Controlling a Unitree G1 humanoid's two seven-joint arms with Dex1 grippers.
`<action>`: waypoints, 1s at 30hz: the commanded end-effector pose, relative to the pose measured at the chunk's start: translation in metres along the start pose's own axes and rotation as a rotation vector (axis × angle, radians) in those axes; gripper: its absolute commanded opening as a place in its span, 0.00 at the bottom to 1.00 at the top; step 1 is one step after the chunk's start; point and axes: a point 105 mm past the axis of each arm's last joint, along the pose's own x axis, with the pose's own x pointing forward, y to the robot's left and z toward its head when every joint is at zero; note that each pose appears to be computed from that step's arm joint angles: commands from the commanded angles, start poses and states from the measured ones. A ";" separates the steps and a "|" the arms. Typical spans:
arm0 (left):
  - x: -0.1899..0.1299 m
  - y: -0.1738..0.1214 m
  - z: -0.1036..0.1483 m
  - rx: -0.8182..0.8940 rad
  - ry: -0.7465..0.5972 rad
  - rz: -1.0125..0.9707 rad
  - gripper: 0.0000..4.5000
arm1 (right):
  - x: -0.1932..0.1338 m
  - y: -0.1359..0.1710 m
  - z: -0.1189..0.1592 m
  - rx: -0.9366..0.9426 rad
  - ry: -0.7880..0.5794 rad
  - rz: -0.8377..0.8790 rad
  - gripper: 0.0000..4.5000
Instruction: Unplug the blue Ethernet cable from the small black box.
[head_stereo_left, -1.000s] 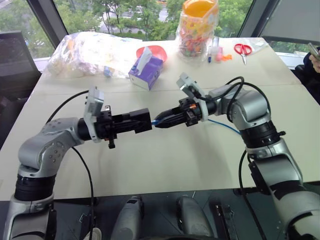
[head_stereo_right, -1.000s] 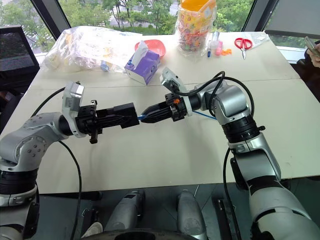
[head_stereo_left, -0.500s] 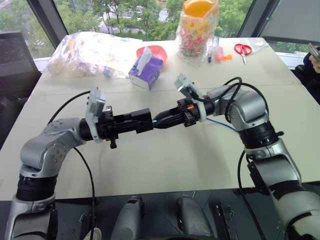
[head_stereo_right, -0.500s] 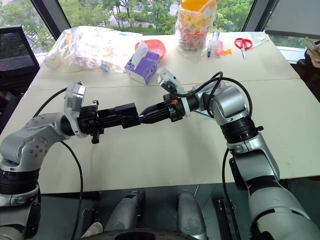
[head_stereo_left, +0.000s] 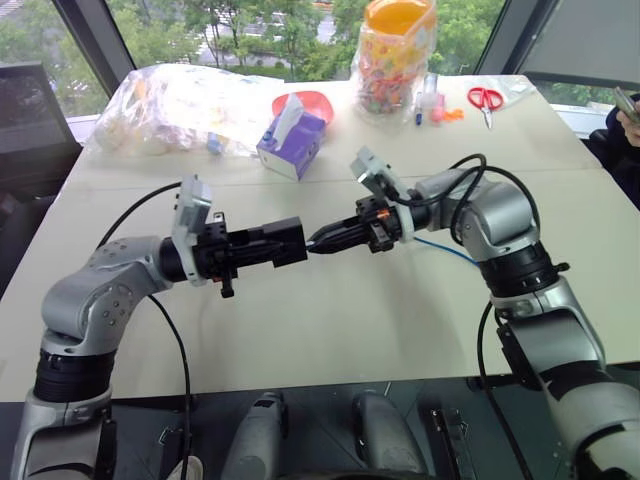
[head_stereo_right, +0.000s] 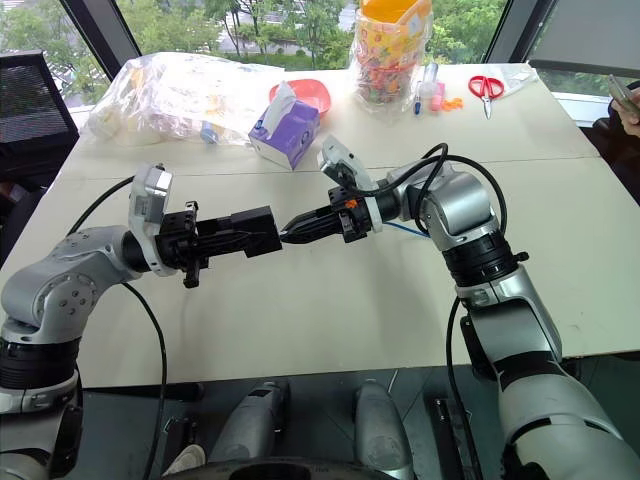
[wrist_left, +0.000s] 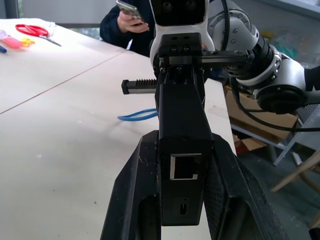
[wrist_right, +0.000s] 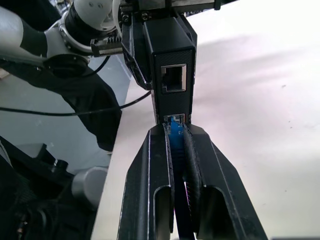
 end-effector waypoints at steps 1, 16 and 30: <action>-0.013 -0.003 0.011 0.047 -0.007 0.023 0.11 | -0.026 -0.017 -0.015 0.012 0.052 -0.111 0.01; 0.006 0.046 -0.022 0.230 0.031 0.242 0.11 | -0.069 -0.099 -0.046 -0.076 0.083 -0.628 0.09; 0.061 0.105 -0.060 0.313 0.077 0.367 0.11 | -0.114 -0.106 -0.032 -0.080 -0.021 -0.833 0.99</action>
